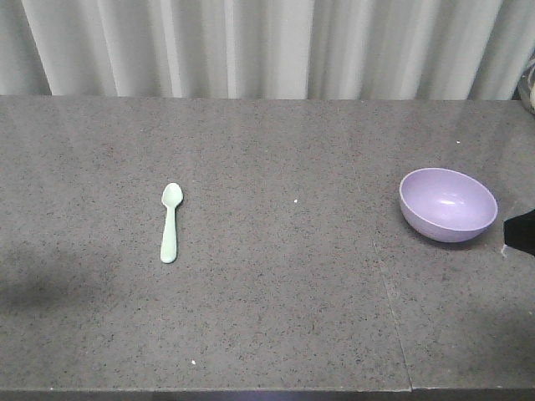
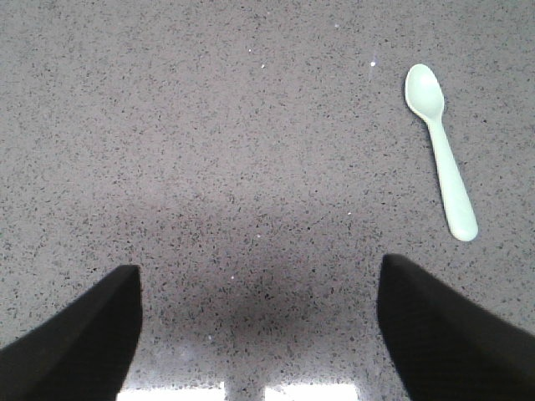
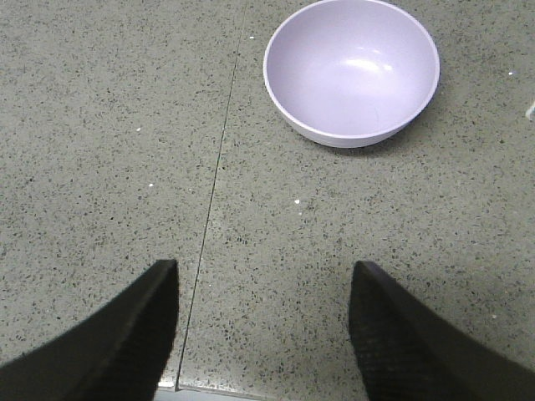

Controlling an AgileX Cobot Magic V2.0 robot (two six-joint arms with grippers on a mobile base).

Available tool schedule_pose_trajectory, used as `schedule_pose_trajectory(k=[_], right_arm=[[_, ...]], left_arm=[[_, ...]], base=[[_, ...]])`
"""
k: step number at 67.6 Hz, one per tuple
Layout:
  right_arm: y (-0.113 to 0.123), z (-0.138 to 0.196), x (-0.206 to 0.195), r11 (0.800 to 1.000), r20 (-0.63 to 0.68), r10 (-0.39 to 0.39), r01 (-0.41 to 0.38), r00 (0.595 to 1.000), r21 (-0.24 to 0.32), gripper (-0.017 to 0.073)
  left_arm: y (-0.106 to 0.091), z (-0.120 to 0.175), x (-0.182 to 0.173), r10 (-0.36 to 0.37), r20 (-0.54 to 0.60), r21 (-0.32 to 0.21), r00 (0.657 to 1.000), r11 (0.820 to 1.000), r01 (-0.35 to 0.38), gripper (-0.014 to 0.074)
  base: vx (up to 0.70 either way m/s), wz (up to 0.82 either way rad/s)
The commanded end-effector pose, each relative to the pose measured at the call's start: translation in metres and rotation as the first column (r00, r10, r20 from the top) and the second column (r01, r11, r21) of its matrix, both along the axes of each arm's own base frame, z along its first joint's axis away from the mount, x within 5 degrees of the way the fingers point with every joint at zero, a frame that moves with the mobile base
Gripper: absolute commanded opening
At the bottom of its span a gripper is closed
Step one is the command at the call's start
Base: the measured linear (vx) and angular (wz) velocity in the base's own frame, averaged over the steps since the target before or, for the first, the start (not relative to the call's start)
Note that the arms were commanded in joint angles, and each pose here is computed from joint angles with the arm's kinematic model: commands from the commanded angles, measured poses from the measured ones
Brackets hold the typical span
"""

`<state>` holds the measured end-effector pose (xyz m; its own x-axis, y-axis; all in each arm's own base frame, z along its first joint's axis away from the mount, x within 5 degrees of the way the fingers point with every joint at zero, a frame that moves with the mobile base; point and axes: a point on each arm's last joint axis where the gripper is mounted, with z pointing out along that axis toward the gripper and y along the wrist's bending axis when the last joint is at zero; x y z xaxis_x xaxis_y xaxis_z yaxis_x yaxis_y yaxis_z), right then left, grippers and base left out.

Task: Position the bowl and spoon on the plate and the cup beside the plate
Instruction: 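Position the base at the counter, both grippers above spoon and bowl, then lower the left gripper over the pale green spoon handle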

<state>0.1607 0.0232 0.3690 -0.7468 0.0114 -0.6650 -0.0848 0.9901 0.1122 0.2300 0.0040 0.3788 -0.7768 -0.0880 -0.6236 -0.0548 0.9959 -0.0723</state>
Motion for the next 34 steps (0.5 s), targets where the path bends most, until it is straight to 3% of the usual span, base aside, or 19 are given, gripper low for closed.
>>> schedule_pose_trajectory(k=[1, 7, 16, 34], right_arm=[[-0.001, 0.014, 0.002, 1.000, 0.092, -0.004, 0.004, 0.996, -0.002, 0.0466], [-0.001, 0.014, 0.002, 1.000, 0.092, -0.004, 0.004, 0.996, -0.002, 0.0466], [-0.001, 0.014, 0.002, 1.000, 0.092, -0.006, 0.006, 0.996, 0.002, 0.0466], [-0.001, 0.014, 0.002, 1.000, 0.092, -0.006, 0.006, 0.996, 0.001, 0.0466]], left_arm=[[-0.001, 0.016, -0.001, 0.002, 0.088, -0.020, 0.996, 1.000, 0.000, 0.0576], [-0.007, 0.015, 0.000, -0.016, 0.079, -0.055, 0.997, 0.998, 0.020, 0.0575], [-0.024, 0.010, 0.005, -0.085, 0.061, -0.058, 0.995, 0.994, 0.088, 0.0575], [-0.080, -0.013, 0.036, -0.222, -0.020, -0.101, 0.975, 0.971, 0.219, 0.0575]], base=[[0.00, 0.00], [0.00, 0.00], [0.00, 0.00], [0.00, 0.00]])
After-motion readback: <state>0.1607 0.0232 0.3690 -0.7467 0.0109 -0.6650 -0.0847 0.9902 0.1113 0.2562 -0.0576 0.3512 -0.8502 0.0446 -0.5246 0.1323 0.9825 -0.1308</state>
